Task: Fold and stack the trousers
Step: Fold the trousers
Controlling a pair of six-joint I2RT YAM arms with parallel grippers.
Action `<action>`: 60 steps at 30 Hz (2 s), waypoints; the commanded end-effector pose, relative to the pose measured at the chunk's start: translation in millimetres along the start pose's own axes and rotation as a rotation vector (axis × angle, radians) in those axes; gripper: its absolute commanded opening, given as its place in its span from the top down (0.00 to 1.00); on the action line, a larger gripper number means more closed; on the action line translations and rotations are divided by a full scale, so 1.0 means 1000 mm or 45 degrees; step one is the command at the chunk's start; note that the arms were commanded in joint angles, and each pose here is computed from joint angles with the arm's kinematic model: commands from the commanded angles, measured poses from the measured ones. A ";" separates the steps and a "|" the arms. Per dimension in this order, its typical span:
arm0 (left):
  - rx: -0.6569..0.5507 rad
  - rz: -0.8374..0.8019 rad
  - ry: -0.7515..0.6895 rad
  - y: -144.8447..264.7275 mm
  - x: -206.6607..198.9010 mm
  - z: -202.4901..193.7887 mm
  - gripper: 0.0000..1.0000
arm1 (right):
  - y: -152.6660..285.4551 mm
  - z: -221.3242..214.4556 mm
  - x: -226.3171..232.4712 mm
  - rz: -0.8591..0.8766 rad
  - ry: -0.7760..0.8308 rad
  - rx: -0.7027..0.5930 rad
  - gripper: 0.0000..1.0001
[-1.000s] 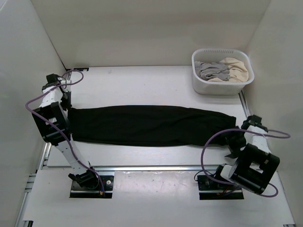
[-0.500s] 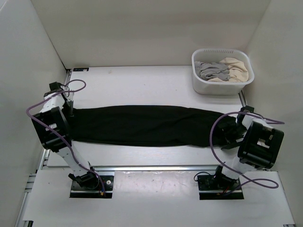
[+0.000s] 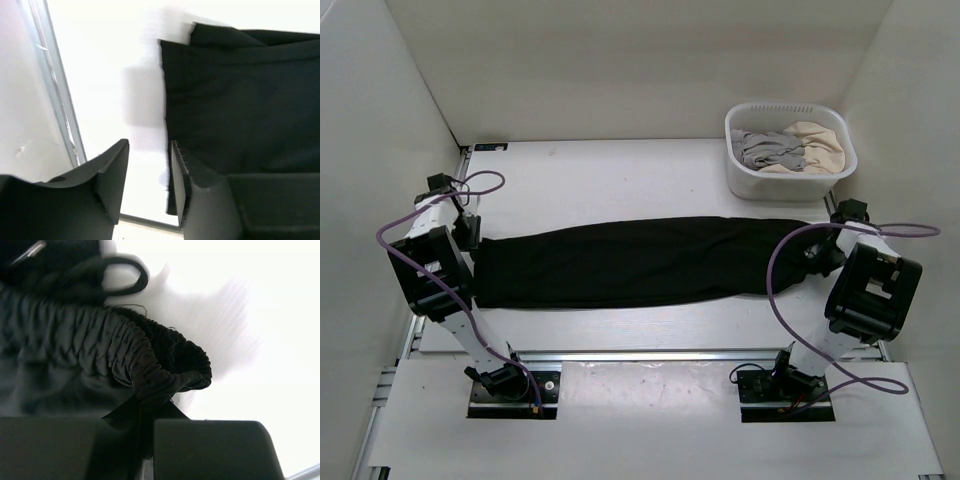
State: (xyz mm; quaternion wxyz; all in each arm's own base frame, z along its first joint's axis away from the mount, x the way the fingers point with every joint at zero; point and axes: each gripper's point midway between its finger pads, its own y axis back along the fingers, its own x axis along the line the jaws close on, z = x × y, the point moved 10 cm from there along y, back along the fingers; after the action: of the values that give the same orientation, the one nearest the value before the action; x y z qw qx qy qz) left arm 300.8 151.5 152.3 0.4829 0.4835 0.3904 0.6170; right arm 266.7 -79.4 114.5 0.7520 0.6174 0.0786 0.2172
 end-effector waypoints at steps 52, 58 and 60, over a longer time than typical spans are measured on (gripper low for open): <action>-0.252 -0.087 -0.338 0.069 -0.075 0.045 0.25 | 0.152 -0.254 0.084 0.309 1.696 -0.197 0.30; -0.541 -0.433 -0.477 0.145 -0.101 0.065 0.26 | 0.106 -0.254 0.077 0.250 1.725 -0.098 0.27; -0.554 -0.564 -0.561 0.149 -0.127 0.069 0.26 | 0.093 -0.254 0.079 0.184 1.728 -0.091 0.27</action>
State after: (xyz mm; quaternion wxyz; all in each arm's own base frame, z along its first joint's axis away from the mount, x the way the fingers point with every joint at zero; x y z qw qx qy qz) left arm 351.8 37.3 268.7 0.6883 0.4257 0.2318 0.5397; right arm 204.5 183.8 159.9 0.5481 0.3173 0.5125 0.5798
